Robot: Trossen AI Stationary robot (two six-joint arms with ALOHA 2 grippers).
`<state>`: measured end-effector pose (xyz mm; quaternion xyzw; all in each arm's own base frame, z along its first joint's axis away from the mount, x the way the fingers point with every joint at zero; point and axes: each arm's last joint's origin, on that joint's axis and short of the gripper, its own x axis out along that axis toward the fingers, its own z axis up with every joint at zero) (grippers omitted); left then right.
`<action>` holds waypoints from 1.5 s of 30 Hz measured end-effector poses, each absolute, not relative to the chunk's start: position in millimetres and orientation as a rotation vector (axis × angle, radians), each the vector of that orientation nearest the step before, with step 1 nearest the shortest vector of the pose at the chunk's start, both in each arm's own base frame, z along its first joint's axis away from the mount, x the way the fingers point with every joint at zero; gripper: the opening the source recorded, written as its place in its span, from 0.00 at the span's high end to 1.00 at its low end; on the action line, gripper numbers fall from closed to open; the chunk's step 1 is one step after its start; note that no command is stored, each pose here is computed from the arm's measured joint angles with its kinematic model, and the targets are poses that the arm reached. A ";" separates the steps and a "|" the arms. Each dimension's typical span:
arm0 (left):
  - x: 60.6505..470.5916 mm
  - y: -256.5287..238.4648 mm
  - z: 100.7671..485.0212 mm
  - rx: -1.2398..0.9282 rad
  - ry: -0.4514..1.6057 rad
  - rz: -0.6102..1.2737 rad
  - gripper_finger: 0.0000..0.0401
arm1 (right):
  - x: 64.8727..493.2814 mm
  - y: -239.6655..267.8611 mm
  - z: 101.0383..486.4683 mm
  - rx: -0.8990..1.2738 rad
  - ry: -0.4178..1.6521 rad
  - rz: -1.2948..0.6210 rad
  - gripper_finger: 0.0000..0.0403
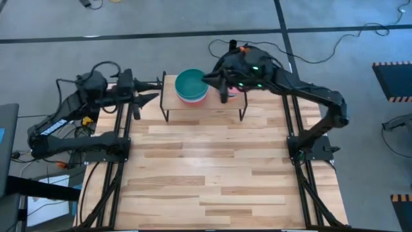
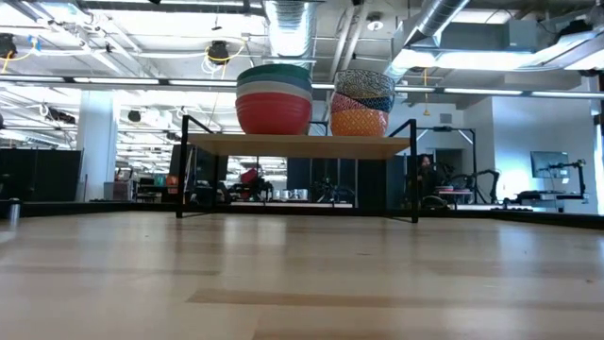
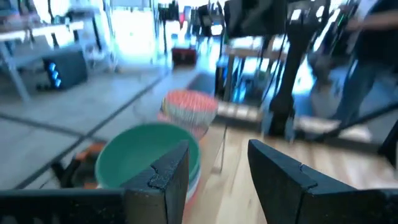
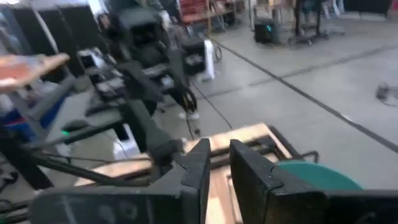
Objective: Place and stack bowls onto a shelf
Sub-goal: Return to Home Position
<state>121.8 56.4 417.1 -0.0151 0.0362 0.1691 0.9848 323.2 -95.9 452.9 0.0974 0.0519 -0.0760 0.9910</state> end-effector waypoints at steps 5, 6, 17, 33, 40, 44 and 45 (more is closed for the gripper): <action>120.2 55.2 382.7 -0.109 -0.068 0.324 0.67 | 294.6 -73.2 435.5 0.199 0.064 -0.104 0.88; 120.2 54.7 373.6 -0.132 -0.063 0.311 0.68 | 288.5 -66.0 430.3 0.196 0.049 -0.094 0.92; 103.3 49.5 349.1 -0.153 -0.085 0.405 0.92 | 208.0 -28.6 382.4 0.211 -0.053 0.034 0.96; 123.5 43.9 310.6 -0.103 0.015 0.171 1.00 | 168.0 -32.6 324.5 0.229 -0.066 -0.073 0.86; 111.1 34.7 293.4 -0.039 0.083 0.143 1.00 | 158.0 -20.0 310.8 0.096 -0.063 0.021 0.96; 110.3 30.1 255.0 -0.092 0.136 0.169 1.00 | 153.8 -14.1 297.5 0.087 -0.073 0.063 0.95; 110.2 28.8 249.4 -0.096 0.128 0.161 1.00 | 153.2 -13.2 294.5 0.087 -0.069 0.068 0.95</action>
